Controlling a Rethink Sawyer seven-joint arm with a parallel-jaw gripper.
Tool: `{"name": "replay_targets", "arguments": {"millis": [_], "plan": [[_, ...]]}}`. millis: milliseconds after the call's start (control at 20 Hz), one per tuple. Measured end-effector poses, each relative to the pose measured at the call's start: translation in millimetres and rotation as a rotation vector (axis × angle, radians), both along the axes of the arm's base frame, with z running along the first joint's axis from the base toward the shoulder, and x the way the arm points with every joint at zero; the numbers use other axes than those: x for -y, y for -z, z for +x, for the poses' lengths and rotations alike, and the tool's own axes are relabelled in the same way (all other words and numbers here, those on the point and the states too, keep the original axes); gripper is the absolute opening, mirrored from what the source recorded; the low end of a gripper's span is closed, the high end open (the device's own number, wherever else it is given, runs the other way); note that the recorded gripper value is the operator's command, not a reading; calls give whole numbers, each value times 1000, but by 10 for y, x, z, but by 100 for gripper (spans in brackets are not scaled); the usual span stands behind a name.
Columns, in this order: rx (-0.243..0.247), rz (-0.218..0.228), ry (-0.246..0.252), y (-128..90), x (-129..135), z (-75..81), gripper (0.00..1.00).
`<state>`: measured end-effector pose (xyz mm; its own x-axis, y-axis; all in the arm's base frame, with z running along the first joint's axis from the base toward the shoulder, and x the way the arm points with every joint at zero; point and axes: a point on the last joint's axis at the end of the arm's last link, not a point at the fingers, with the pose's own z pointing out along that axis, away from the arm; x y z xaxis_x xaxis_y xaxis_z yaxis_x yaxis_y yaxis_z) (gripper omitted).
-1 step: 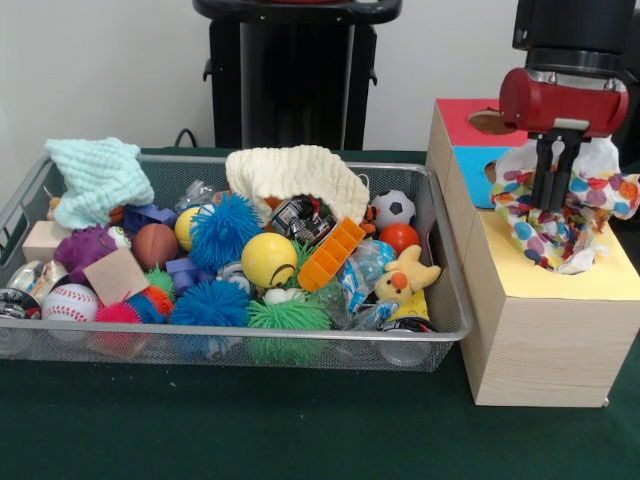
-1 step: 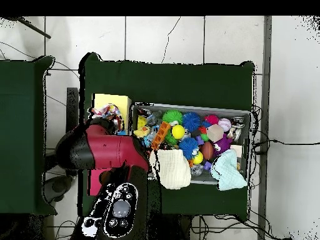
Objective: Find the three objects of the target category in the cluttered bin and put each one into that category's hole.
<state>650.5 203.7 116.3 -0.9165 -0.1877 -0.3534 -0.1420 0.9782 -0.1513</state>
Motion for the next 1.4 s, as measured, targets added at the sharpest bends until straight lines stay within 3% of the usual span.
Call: {"name": "replay_targets", "arguments": {"millis": [350,600,650,850,1200,1400], "plan": [[-23,8,6,-249,-16,-7,0],[-82,14,17,-569,-18,-72,0],[-101,15,23,-712,-5,-99,0],[-122,21,32,-983,14,-129,0],[-103,36,36,-1345,12,-127,0],[-101,33,34,-1339,6,-133,0]]}}
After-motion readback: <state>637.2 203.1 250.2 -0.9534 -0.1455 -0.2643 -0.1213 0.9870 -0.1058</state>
